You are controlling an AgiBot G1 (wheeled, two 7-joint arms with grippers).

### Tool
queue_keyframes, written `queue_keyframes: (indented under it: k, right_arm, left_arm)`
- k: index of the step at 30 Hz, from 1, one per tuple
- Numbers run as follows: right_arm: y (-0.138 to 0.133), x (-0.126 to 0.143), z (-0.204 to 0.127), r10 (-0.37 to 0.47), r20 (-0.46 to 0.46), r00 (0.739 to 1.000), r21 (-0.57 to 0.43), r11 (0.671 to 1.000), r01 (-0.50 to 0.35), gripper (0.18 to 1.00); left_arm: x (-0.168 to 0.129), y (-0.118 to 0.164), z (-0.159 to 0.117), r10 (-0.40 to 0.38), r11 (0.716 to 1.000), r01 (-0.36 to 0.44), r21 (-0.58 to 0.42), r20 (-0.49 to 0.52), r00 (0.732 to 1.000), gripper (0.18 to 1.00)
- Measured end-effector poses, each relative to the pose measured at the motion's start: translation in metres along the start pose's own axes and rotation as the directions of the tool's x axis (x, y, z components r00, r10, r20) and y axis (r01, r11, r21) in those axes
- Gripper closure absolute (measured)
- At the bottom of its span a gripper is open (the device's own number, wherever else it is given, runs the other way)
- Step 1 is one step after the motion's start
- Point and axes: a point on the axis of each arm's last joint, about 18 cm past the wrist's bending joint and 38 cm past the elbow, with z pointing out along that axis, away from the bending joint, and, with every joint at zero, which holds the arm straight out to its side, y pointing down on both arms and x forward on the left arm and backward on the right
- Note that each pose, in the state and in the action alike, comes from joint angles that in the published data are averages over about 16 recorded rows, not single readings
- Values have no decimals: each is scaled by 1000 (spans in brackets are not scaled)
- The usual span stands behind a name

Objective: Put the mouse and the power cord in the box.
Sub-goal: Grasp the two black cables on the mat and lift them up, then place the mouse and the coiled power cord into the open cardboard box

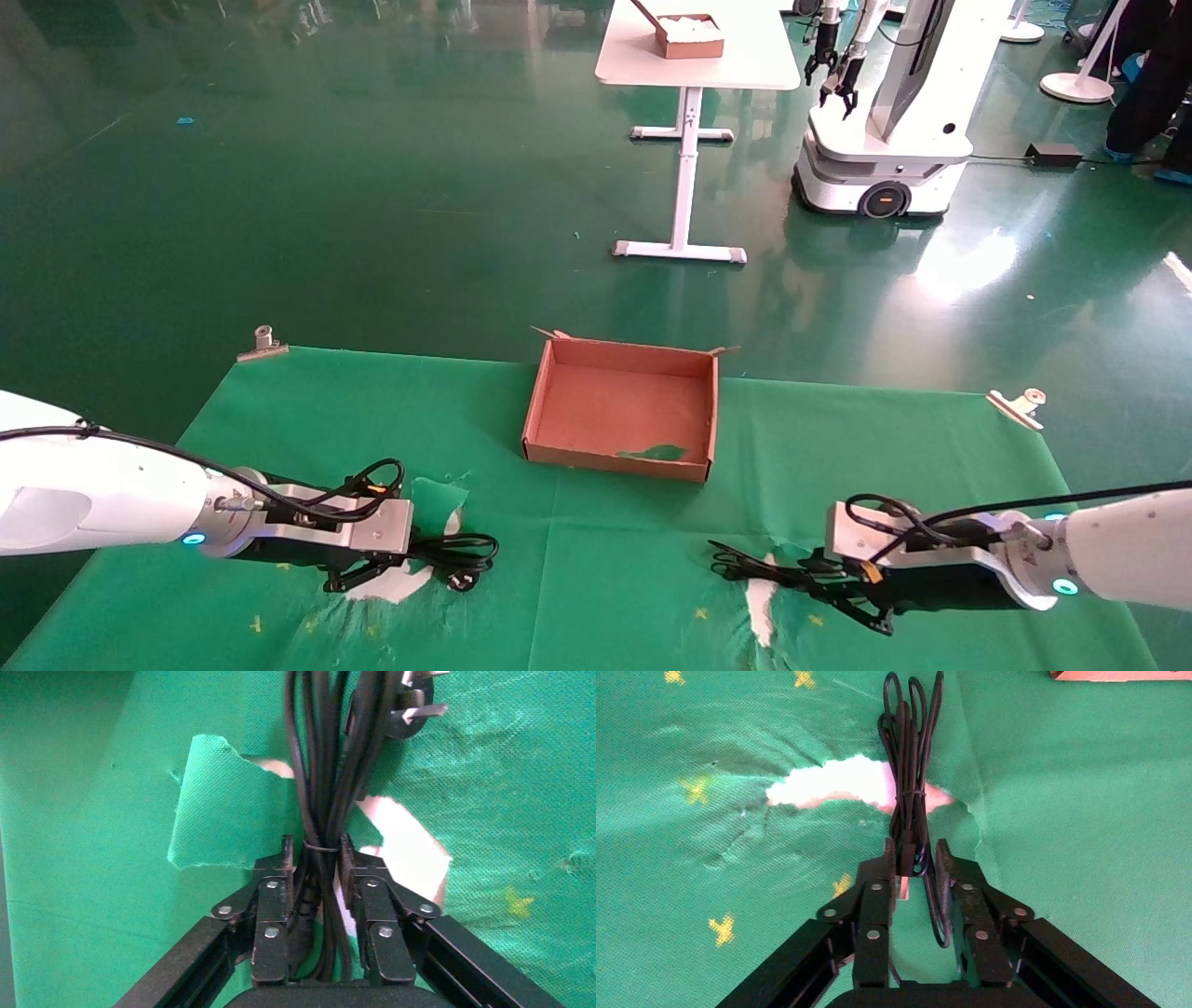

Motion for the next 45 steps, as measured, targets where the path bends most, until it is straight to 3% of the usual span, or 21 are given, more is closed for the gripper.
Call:
queue_keyframes:
  k: [10, 19, 27, 34, 39, 45]
  right_arm:
    - [-3, 1, -2, 0, 0, 1000, 17, 1000, 0, 914]
    - [-10, 7, -27, 55, -12, 998, 128, 990, -53, 945]
    - [-40, 34, -84, 77, -62, 995, 309, 950, -54, 946]
    - [-95, 74, -116, 29, -150, 988, 386, 922, 32, 947]
    - [-137, 97, -96, 25, -208, 978, 389, 919, 59, 947]
    - [-163, 104, -29, 89, -268, 959, 340, 941, 8, 947]
  left_arm:
    - [2, 2, -6, -25, 999, 25, 21, -11, 1000, 883]
    - [2, 17, -44, -170, 981, 170, 94, -17, 985, 915]
    - [-22, 15, -88, -387, 898, 372, 235, 24, 922, 916]
    - [-77, -22, -114, -520, 805, 453, 382, 87, 850, 916]
    - [-125, -55, -131, -553, 779, 435, 452, 168, 816, 917]
    - [-163, -74, -150, -565, 777, 396, 489, 264, 782, 917]
